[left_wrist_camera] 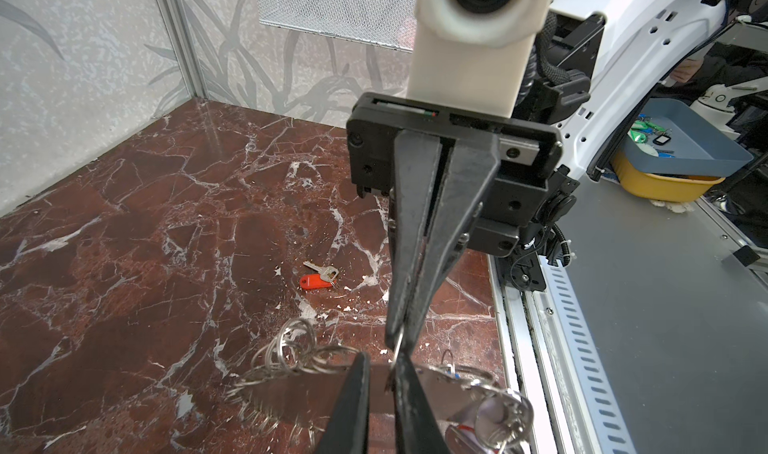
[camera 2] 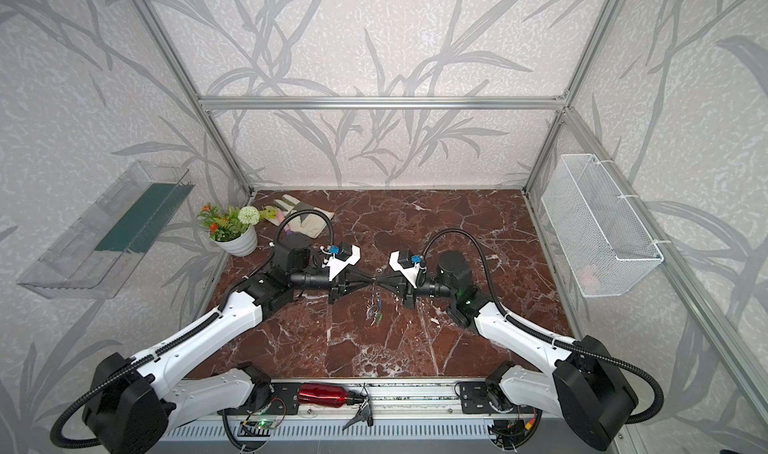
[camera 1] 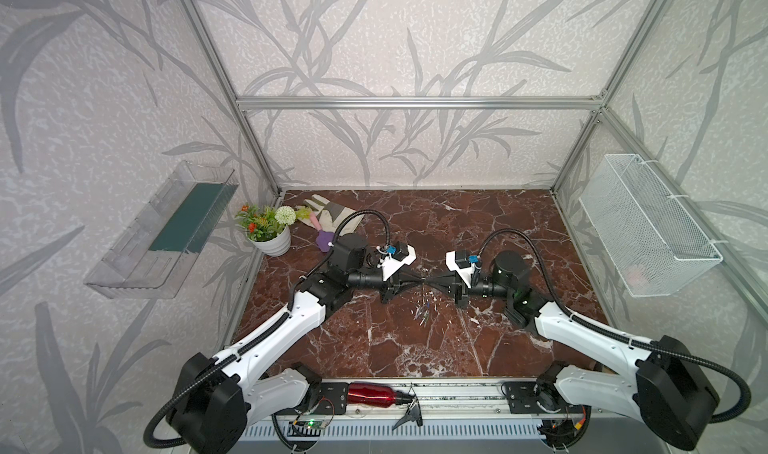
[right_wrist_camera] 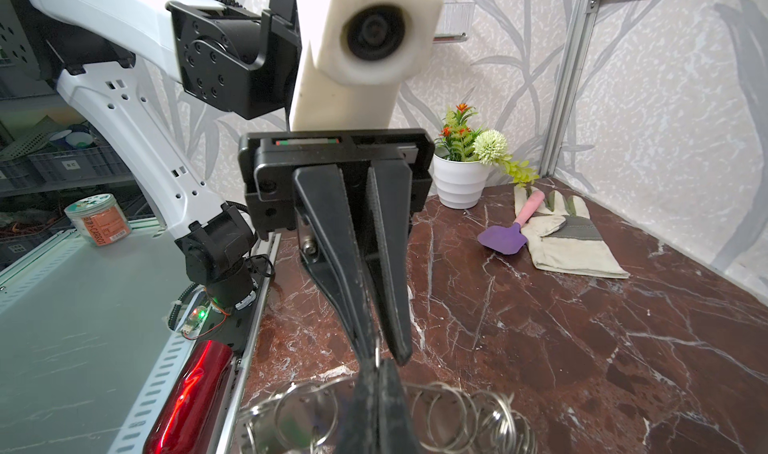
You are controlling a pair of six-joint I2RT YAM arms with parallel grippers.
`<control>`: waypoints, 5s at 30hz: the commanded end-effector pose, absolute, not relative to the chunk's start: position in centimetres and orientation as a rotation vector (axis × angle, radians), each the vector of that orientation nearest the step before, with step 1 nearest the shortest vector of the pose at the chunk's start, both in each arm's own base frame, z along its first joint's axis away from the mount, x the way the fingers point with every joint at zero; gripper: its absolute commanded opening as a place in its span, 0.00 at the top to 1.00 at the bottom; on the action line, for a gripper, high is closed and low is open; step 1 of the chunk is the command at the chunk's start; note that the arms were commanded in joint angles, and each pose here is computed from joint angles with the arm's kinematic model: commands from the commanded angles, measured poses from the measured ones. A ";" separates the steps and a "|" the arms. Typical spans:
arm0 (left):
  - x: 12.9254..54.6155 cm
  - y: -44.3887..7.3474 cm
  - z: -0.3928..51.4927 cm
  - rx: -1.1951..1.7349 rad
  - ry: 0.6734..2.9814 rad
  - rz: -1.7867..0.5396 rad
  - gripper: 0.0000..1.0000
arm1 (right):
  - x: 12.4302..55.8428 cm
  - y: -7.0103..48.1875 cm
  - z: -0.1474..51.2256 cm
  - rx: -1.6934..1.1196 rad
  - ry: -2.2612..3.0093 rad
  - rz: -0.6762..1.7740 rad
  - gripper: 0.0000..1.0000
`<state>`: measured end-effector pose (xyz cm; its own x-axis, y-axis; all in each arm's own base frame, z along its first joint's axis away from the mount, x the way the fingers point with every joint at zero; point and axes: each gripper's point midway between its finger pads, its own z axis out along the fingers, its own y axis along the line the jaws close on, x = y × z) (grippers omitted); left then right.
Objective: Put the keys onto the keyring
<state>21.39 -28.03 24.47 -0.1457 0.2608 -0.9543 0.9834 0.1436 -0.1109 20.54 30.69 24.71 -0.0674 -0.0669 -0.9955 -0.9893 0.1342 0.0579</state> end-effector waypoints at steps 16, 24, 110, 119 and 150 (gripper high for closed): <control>22.1 -27.8 24.8 1.268 1.503 -0.920 1.00 | 21.8 29.7 27.1 -1.023 1.345 1.091 0.66; 22.9 -27.4 23.9 1.267 1.502 -0.835 1.00 | 25.2 27.5 27.6 -0.815 1.461 0.993 0.60; 22.4 -29.1 27.2 1.136 1.408 -1.304 1.00 | 23.3 28.8 26.9 -0.858 1.532 1.472 0.70; 22.5 -29.3 26.8 1.142 1.417 -1.317 1.00 | 23.3 29.0 26.8 -0.859 1.528 1.489 0.74; 23.6 -29.1 26.6 1.079 1.458 -1.293 0.76 | 23.9 29.3 26.3 -0.844 1.539 1.508 1.00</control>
